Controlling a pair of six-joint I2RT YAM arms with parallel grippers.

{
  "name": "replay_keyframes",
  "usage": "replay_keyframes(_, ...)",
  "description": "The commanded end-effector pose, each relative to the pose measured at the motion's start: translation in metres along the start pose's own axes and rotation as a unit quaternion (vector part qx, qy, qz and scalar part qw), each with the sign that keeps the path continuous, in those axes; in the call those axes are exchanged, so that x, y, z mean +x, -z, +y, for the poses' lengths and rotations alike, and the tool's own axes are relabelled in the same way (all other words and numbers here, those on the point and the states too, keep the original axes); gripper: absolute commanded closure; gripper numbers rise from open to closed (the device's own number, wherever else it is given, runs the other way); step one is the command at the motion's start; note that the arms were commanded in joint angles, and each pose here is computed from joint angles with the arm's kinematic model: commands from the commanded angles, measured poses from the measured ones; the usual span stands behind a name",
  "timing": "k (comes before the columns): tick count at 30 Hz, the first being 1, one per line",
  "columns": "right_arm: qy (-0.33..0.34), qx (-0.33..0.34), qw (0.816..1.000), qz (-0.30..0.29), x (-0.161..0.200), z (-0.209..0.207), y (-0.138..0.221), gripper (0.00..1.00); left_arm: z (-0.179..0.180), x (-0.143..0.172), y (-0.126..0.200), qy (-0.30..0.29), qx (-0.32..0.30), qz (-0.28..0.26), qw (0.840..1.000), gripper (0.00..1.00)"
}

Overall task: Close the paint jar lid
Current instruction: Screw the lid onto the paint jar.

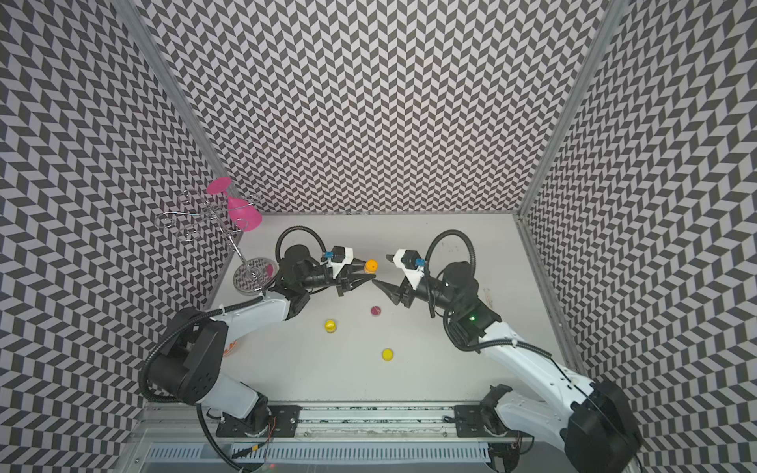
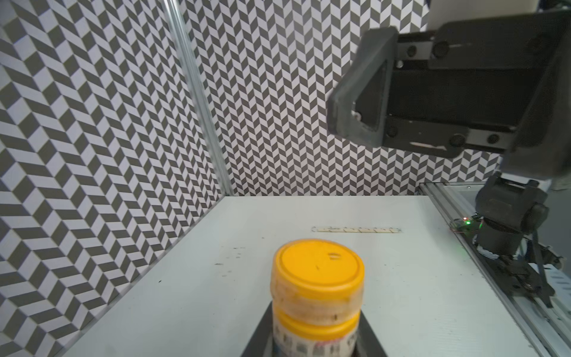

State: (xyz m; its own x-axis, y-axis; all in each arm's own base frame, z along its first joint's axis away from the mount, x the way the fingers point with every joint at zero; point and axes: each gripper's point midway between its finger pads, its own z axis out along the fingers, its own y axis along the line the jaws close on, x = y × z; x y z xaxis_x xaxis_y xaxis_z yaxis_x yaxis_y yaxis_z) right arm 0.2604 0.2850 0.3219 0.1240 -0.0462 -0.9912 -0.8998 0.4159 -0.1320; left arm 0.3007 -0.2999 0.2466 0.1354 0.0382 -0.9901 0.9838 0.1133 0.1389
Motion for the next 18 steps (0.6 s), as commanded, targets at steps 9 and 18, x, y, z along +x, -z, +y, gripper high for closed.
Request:
replay_keyframes(9,0.029,-0.092,0.995,0.007,0.004,0.009,-0.023,0.44,-0.015,-0.017,-0.003,-0.025,0.046,-0.017,0.998,0.73)
replay_keyframes(18,0.009,-0.059,0.998,0.012,0.011,-0.007,-0.031,0.43,-0.017,-0.021,-0.003,-0.027,0.047,-0.022,0.998,0.73)
